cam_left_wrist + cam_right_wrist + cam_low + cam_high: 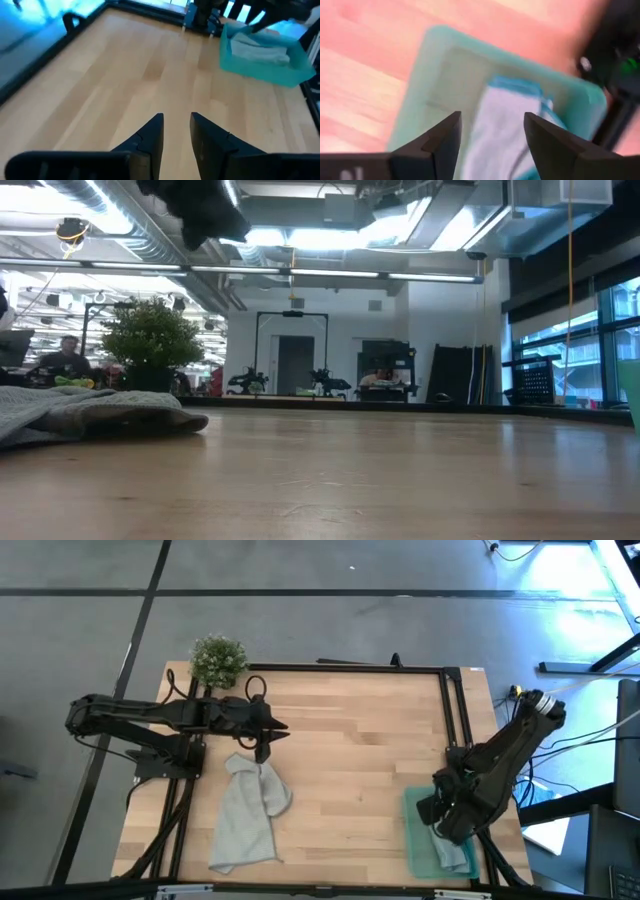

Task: Roll microfiber towels into tight, uniform cylinder then place into a basket
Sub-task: Fold the gray towel

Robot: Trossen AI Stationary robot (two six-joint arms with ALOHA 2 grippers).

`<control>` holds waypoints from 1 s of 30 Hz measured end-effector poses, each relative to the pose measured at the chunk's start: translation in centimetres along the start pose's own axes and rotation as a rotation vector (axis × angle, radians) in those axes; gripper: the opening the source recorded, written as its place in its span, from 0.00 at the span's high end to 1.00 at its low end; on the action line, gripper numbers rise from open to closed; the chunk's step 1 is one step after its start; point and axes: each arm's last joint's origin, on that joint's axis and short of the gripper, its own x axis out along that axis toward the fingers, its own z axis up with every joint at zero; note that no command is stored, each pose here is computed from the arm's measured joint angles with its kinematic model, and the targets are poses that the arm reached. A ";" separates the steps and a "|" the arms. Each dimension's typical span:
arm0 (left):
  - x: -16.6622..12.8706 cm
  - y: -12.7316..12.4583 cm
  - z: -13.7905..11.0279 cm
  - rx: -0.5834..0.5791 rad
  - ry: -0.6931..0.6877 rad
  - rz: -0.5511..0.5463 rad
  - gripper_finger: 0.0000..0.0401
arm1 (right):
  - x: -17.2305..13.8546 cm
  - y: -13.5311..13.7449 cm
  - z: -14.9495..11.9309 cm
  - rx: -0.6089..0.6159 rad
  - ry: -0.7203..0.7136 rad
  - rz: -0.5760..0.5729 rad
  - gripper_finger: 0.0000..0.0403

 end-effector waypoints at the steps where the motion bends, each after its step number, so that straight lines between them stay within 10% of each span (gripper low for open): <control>1: -0.3 0.0 -0.4 -0.023 0.035 -0.001 0.78 | -0.5 -0.1 0.4 -0.013 -0.014 0.035 0.46; 12: -1.3 -2.0 -5.4 -0.441 0.517 0.096 0.78 | -3.7 -1.8 4.7 -0.037 -0.258 0.331 0.46; 23: 0.4 -4.4 -10.3 -0.759 0.670 0.282 0.78 | -5.0 -3.2 6.3 -0.093 -0.317 0.419 0.46; 30: 2.0 -4.4 -13.2 -0.765 0.708 0.340 0.78 | -5.1 -3.3 6.5 -0.106 -0.362 0.425 0.46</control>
